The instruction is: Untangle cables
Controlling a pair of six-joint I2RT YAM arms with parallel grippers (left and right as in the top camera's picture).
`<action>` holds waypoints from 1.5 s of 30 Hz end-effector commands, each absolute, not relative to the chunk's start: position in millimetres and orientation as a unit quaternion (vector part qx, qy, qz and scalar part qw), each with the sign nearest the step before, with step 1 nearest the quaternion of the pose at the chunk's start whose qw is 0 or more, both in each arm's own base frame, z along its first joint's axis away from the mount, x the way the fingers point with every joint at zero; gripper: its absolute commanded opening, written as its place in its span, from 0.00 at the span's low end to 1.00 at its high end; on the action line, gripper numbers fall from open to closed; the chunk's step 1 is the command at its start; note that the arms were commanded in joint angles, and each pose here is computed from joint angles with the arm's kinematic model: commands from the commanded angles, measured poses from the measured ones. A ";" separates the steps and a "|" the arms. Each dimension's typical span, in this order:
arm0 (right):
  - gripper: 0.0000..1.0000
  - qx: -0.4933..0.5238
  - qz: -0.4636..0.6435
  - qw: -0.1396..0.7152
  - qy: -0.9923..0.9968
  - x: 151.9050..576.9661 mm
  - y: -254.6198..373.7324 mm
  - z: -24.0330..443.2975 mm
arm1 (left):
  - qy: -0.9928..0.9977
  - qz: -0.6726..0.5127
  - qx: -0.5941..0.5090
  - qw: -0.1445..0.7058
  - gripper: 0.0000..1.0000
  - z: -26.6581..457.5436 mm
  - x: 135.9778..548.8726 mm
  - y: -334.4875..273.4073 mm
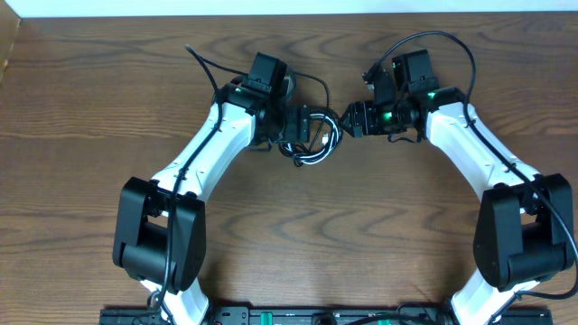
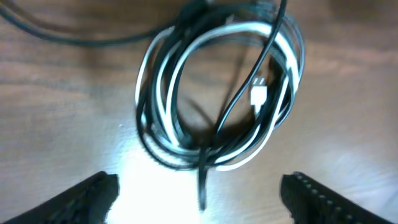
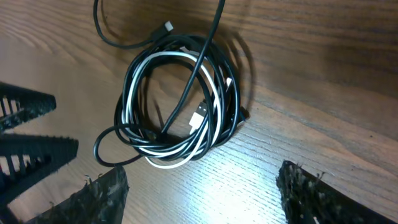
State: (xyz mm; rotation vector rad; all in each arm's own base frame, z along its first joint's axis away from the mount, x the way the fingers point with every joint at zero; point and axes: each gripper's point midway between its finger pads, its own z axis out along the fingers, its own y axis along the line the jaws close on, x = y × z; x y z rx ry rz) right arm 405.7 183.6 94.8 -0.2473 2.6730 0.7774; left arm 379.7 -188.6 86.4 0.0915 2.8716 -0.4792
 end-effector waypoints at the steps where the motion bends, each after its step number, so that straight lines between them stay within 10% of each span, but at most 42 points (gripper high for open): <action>1: 0.75 -0.082 0.272 0.173 0.943 410.0 183.1 94.2 | 0.978 -0.167 0.058 0.111 0.81 95.5 370.4 -189.1; 19: 0.77 -0.082 0.269 0.173 0.944 409.9 182.4 93.7 | 0.990 -0.130 0.058 0.026 0.47 26.0 348.3 -199.1; 24: 0.76 -0.082 0.269 0.172 0.944 409.5 182.4 93.5 | 0.990 -0.126 0.057 0.014 0.08 13.5 346.0 -201.4; 45: 0.73 -0.152 0.333 0.203 0.908 410.7 210.1 135.0 | 0.940 -0.266 0.097 0.189 0.07 184.8 355.3 -231.5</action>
